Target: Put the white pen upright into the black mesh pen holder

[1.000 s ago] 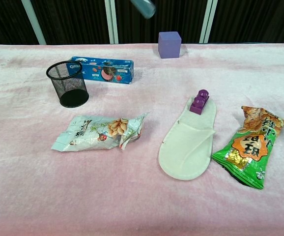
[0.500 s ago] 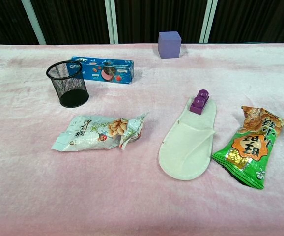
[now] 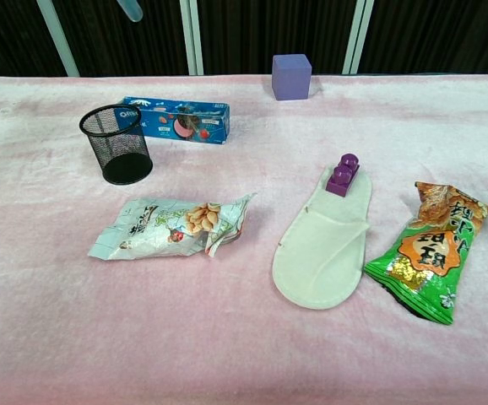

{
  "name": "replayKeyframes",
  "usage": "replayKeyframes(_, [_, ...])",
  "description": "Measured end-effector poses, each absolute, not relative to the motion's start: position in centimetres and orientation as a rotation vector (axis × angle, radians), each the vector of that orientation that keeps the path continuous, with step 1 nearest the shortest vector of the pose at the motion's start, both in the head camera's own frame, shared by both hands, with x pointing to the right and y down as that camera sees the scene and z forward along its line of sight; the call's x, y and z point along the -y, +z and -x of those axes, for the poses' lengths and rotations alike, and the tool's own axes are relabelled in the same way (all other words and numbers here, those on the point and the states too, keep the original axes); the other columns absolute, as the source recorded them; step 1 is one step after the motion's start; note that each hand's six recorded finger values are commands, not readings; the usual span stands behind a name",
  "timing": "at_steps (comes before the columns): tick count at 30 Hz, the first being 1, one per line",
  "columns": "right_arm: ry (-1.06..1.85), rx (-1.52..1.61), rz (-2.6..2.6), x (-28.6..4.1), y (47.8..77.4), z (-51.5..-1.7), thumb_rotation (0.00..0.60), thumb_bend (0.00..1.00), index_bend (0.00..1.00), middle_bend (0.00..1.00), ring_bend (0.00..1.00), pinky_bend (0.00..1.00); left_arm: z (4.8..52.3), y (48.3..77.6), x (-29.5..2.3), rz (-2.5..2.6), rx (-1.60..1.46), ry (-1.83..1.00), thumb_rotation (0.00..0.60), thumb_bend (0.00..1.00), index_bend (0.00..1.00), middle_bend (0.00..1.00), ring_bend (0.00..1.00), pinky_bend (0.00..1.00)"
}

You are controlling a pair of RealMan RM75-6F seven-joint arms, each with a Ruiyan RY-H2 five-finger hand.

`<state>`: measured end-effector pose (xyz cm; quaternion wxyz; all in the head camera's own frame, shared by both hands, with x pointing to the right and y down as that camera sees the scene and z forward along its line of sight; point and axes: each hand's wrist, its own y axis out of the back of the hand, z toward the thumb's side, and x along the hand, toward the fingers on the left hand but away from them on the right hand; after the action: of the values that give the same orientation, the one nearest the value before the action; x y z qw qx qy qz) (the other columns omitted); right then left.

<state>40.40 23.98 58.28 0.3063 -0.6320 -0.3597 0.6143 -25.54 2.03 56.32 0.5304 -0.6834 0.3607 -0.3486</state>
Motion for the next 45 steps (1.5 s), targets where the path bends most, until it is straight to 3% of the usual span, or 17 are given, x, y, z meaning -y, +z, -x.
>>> replayKeyframes(10, [1.630,0.949,1.675,-24.0,58.4,-40.4,0.600,0.17,0.00,0.02,0.17,0.16,26.2,58.1,-1.5,0.974,-0.425,-0.849,0.600,0.40,0.64,0.57,0.10,0.21])
replayKeyframes(20, [1.630,0.951,1.670,-24.0,58.3,-40.4,0.600,0.17,0.00,0.02,0.17,0.16,24.3,57.9,-2.2,1.390,-0.671,-0.905,0.600,0.40,0.65,0.57,0.10,0.21])
replayKeyframes(29, [1.627,0.949,1.670,-24.0,58.3,-40.4,0.600,0.18,0.00,0.02,0.17,0.16,19.6,54.1,-3.9,2.286,-1.185,-0.764,0.600,0.40,0.65,0.57,0.10,0.21])
replayKeyframes(36, [1.629,0.949,1.669,-24.0,58.3,-40.4,0.600,0.17,0.00,0.02,0.17,0.16,19.0,48.2,-2.5,2.852,-1.607,-0.324,0.600,0.40,0.65,0.57,0.10,0.23])
replayKeyframes(41, [1.631,0.946,1.669,-24.0,58.3,-40.4,0.600,0.17,0.00,0.02,0.17,0.16,19.7,44.6,-2.3,3.029,-1.687,-0.087,0.600,0.40,0.65,0.57,0.10,0.24])
replayKeyframes(45, [1.631,0.947,1.667,-24.0,58.3,-40.3,0.600,0.17,0.00,0.02,0.17,0.16,20.6,44.6,-2.6,3.011,-1.653,-0.131,0.600,0.40,0.65,0.57,0.10,0.24])
